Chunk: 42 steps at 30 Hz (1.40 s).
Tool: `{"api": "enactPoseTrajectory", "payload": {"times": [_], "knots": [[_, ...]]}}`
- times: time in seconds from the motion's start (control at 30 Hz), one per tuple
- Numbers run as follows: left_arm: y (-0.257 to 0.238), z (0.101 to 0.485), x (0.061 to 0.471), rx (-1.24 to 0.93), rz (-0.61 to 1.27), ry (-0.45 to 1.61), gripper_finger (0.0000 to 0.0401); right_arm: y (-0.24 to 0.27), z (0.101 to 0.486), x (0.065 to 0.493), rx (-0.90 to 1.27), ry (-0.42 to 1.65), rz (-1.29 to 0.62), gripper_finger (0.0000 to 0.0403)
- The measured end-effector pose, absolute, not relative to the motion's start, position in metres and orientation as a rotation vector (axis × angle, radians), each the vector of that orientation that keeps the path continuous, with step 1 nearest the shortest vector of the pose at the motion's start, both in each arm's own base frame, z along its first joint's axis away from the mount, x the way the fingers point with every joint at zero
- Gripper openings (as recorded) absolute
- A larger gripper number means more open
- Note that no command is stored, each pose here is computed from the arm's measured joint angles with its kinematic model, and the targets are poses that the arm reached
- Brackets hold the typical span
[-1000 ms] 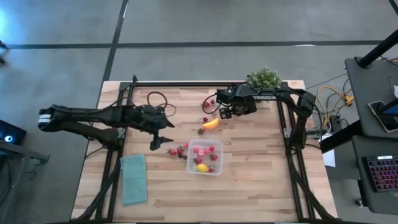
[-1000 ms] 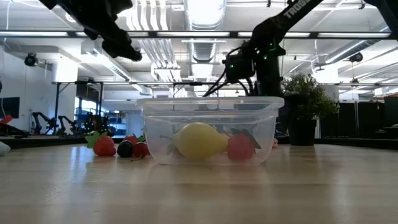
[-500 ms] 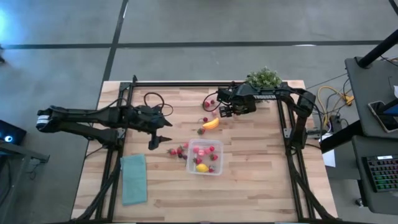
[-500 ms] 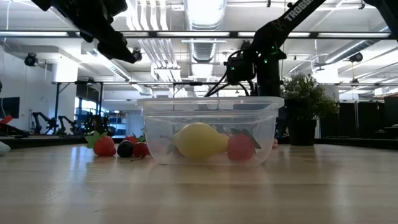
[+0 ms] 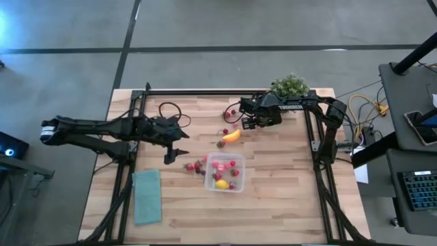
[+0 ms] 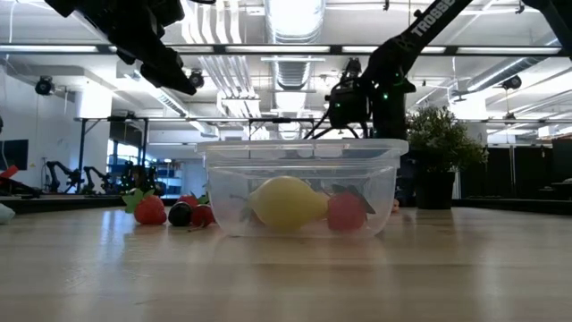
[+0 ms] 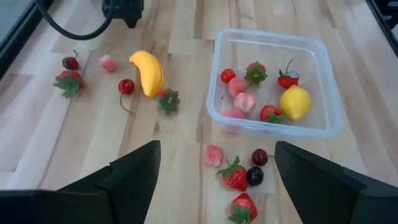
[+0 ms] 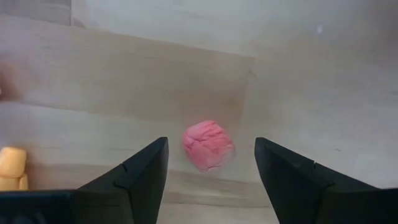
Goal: Pick and placing Produce into tupperware
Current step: Put the pink peach into the transparent container
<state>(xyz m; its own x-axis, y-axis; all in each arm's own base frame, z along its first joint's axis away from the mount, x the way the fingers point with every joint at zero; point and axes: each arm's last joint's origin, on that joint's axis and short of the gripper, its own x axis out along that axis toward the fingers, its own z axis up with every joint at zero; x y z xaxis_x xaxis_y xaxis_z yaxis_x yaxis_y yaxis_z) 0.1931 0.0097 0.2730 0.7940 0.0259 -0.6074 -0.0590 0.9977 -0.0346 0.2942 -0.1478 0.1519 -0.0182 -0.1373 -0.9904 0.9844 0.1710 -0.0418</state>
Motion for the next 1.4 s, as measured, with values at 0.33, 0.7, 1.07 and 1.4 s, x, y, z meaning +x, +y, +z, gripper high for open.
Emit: {"api": "enactPoseTrajectory", "payload": {"times": [0.33, 0.7, 1.07, 1.4], "knots": [[0.010, 0.273, 0.193, -0.045, 0.068, 0.654, 0.0301, -0.149, 0.146, 0.290, 0.971, 1.211, -1.166, 0.0206], [0.010, 0.273, 0.193, -0.044, 0.070, 0.653, 0.0301, -0.151, 0.146, 0.292, 0.953, 1.193, -1.139, 0.0142], [0.011, 0.273, 0.193, -0.039, 0.082, 0.653, 0.0301, -0.148, 0.149, 0.293, 0.972, 1.193, -1.109, 0.0098], [0.011, 0.272, 0.193, -0.039, 0.085, 0.653, 0.0301, -0.099, 0.216, 0.313, 0.901, 1.050, -0.874, 0.0096]]}}
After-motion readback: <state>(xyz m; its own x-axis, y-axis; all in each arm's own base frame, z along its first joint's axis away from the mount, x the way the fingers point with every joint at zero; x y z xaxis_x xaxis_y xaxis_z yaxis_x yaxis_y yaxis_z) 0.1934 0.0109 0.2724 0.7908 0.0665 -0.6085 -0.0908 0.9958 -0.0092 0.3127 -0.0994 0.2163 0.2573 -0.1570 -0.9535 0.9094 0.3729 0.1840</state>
